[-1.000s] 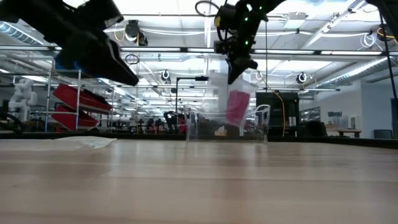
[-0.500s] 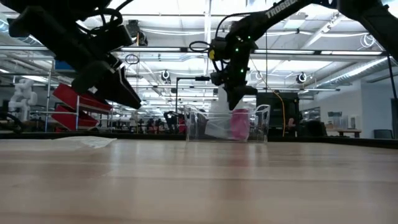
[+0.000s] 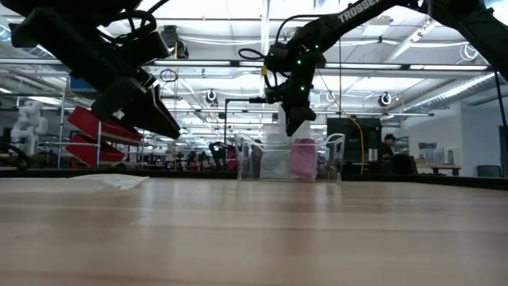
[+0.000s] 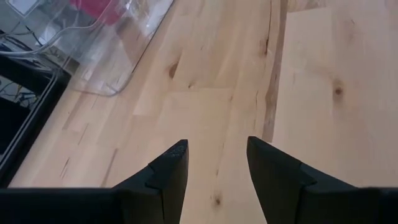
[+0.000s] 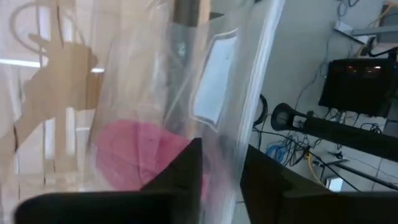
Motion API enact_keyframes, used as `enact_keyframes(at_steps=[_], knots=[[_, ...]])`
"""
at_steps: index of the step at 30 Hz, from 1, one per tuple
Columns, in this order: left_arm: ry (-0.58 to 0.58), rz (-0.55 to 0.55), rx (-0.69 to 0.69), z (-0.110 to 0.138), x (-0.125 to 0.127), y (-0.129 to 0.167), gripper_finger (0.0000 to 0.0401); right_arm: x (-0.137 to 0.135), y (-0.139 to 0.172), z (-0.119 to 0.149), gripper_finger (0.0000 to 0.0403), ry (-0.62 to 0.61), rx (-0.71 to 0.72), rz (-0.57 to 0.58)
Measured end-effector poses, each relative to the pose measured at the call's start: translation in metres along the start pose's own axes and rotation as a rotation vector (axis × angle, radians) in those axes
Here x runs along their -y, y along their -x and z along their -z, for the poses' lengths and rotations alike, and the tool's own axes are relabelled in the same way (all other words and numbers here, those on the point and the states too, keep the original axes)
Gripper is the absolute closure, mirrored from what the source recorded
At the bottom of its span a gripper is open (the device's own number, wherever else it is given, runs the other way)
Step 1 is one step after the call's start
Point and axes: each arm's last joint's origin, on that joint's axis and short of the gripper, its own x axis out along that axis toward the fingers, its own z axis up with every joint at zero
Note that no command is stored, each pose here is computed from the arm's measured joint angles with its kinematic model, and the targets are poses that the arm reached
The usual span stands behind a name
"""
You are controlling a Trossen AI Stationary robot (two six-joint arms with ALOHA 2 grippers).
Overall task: Roll bandage
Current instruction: Put the zip bag into the transparent bin, then roll the orange bandage
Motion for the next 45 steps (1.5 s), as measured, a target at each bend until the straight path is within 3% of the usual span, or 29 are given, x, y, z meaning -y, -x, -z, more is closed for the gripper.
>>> enact_keyframes(at_steps=[6,12,18,24,28,33,37,41,45], knots=[[0.004,-0.012,-0.001,0.0,-0.001,0.0,0.0231,0.011,0.01,-0.004,0.0239,-0.066,0.006,0.068],[0.011,-0.091,-0.002,0.001,-0.003,0.0,0.0231,0.027,0.025,-0.008,0.0184,-0.274,-0.014,0.202],[-0.003,-0.111,0.021,-0.001,-0.008,0.019,0.0231,0.027,0.063,-0.01,0.0178,-0.426,0.159,0.099],[0.023,-0.097,0.095,-0.007,-0.014,0.043,0.0231,0.016,0.107,-0.018,0.019,-0.519,0.372,-0.089],[0.017,-0.115,0.103,-0.004,-0.017,0.057,0.0231,-0.011,0.126,-0.037,0.0196,-0.495,0.415,-0.197],[0.018,-0.101,0.109,0.003,-0.021,0.076,0.0231,-0.07,0.134,-0.069,0.0202,-0.377,0.444,-0.279],[0.024,-0.104,0.117,0.008,-0.023,0.086,0.0231,-0.123,0.13,-0.09,0.0208,-0.281,0.505,-0.323],[0.057,-0.239,0.127,0.015,-0.03,0.093,0.0231,-0.177,0.117,-0.099,0.0215,-0.204,0.567,-0.352],[0.085,-0.252,0.111,0.019,-0.032,0.093,0.0231,-0.224,0.103,-0.102,0.022,-0.205,0.71,-0.376]])
